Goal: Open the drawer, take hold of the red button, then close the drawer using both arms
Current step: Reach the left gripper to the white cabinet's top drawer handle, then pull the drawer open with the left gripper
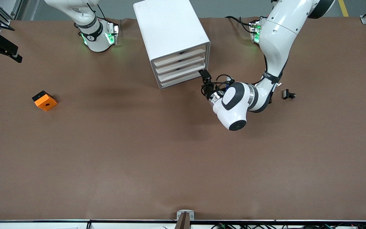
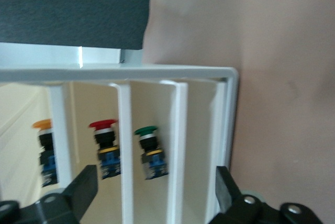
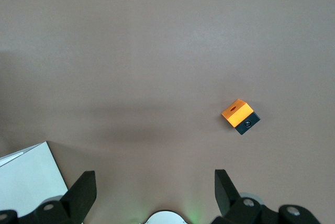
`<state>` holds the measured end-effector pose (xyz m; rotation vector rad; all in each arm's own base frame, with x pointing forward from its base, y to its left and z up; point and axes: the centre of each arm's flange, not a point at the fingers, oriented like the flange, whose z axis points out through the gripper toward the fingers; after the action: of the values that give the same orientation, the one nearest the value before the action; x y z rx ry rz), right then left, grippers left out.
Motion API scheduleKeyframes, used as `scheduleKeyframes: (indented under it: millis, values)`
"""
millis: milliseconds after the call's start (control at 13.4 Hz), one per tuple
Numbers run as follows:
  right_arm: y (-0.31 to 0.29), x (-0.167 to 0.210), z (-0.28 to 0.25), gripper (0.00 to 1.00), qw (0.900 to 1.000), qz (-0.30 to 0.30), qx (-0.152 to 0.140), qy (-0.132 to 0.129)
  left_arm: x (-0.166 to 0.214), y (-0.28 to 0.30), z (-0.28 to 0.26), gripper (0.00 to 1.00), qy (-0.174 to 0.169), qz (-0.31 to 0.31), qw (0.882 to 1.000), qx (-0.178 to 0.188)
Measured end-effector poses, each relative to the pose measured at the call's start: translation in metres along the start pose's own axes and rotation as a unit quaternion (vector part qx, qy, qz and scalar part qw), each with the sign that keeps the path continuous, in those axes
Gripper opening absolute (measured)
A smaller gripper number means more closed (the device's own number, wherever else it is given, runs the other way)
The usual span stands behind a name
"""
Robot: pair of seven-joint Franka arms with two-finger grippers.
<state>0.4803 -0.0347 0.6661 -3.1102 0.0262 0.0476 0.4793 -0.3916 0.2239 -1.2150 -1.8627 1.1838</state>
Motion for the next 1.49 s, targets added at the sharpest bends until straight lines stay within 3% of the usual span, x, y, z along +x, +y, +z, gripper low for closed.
scheduleKeyframes:
  millis: [75, 224, 298, 447, 671, 820, 894, 1043, 1118, 1267, 1490]
  values:
    - [0.0, 0.0, 0.0, 1.0, 1.0, 0.0, 0.0, 0.0, -0.002, -0.002, 0.007, 0.96, 0.003, 0.0, 1.0, 0.011]
    - [0.0, 0.0, 0.0, 1.0, 1.0, 0.0, 0.0, 0.0, -0.005, -0.002, 0.025, 0.82, 0.019, -0.001, 0.999, 0.029]
    - [0.0, 0.0, 0.0, 1.0, 1.0, 0.0, 0.0, -0.001, -0.006, -0.001, 0.034, 0.82, 0.027, -0.002, 0.999, 0.037]
    - [0.0, 0.0, 0.0, 1.0, 1.0, 0.0, 0.0, -0.001, -0.01, 0.001, 0.048, 0.65, 0.031, -0.004, 0.998, 0.055]
    - [0.0, 0.0, 0.0, 1.0, 1.0, 0.0, 0.0, -0.001, -0.015, 0.003, 0.062, 0.63, 0.03, -0.005, 0.997, 0.073]
    - [0.0, 0.0, 0.0, 1.0, 1.0, 0.0, 0.0, -0.001, -0.018, 0.004, 0.078, 0.51, 0.041, -0.005, 0.996, 0.079]
    - [0.0, 0.0, 0.0, 1.0, 1.0, 0.0, 0.0, -0.001, -0.021, 0.005, 0.086, 0.51, 0.045, -0.006, 0.995, 0.084]
    - [0.0, 0.0, 0.0, 1.0, 1.0, 0.0, 0.0, -0.001, -0.025, 0.004, 0.099, 0.37, 0.049, -0.006, 0.995, 0.091]
    - [0.0, 0.0, 0.0, 1.0, 1.0, 0.0, 0.0, -0.001, -0.026, 0.003, 0.101, 0.37, 0.051, -0.006, 0.995, 0.091]
    - [0.0, 0.0, 0.0, 1.0, 1.0, 0.0, 0.0, -0.001, -0.027, 0.001, 0.098, 0.17, 0.048, -0.004, 0.994, 0.097]
    - [0.001, 0.0, 0.0, 1.0, 1.0, 0.001, 0.0, -0.002, -0.023, 0.006, 0.081, 0.14, 0.035, -0.006, 0.995, 0.089]
